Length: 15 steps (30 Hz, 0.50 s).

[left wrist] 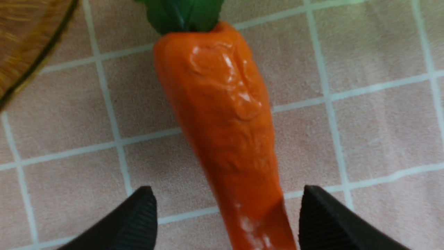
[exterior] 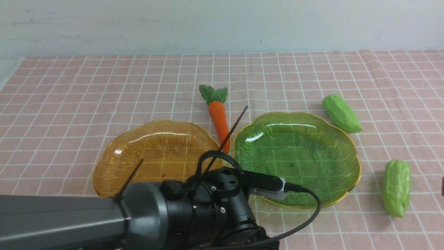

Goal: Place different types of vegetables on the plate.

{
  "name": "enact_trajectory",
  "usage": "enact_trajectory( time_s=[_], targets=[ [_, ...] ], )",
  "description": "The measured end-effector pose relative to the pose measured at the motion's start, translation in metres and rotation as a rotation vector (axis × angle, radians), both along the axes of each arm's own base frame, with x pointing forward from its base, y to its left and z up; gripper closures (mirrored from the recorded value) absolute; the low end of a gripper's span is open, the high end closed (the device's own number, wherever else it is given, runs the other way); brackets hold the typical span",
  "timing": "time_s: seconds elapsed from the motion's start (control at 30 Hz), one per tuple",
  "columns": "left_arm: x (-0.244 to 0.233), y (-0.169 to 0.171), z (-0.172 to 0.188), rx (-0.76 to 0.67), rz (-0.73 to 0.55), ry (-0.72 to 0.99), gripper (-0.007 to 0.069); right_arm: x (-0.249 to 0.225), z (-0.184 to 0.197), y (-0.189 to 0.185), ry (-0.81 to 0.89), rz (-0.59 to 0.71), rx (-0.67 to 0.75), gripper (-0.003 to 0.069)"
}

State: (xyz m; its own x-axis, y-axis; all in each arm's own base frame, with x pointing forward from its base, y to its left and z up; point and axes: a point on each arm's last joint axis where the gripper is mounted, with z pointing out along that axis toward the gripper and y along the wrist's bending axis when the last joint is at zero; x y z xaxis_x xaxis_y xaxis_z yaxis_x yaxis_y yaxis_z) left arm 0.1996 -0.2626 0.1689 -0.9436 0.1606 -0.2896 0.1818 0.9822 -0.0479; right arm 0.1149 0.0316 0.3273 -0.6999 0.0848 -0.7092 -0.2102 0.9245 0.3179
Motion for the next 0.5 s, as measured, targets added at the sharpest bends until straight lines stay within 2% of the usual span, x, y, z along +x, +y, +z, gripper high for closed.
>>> enact_trajectory(
  time_s=[0.17,0.23,0.37,0.4,0.5],
  targets=[
    [0.002,-0.005,-0.021,0.023,0.013,0.033,0.0148,0.000,0.000,0.001,-0.007,0.014,-0.001,0.0676],
    [0.002,-0.007,-0.021,0.010,0.023,0.045,0.0209,0.000,0.000,0.001,-0.008,0.017,-0.001,0.0676],
    [0.000,-0.008,-0.020,0.003,-0.008,0.064,0.0419,-0.001,0.000,0.002,-0.003,0.026,-0.001,0.0676],
    [-0.002,-0.006,-0.018,0.021,-0.028,0.081,0.0445,-0.001,0.000,0.002,0.000,0.029,-0.002,0.0676],
    [-0.007,-0.002,-0.010,0.036,-0.047,0.106,0.0449,-0.002,-0.001,0.002,0.007,0.033,-0.002,0.0676]
  ],
)
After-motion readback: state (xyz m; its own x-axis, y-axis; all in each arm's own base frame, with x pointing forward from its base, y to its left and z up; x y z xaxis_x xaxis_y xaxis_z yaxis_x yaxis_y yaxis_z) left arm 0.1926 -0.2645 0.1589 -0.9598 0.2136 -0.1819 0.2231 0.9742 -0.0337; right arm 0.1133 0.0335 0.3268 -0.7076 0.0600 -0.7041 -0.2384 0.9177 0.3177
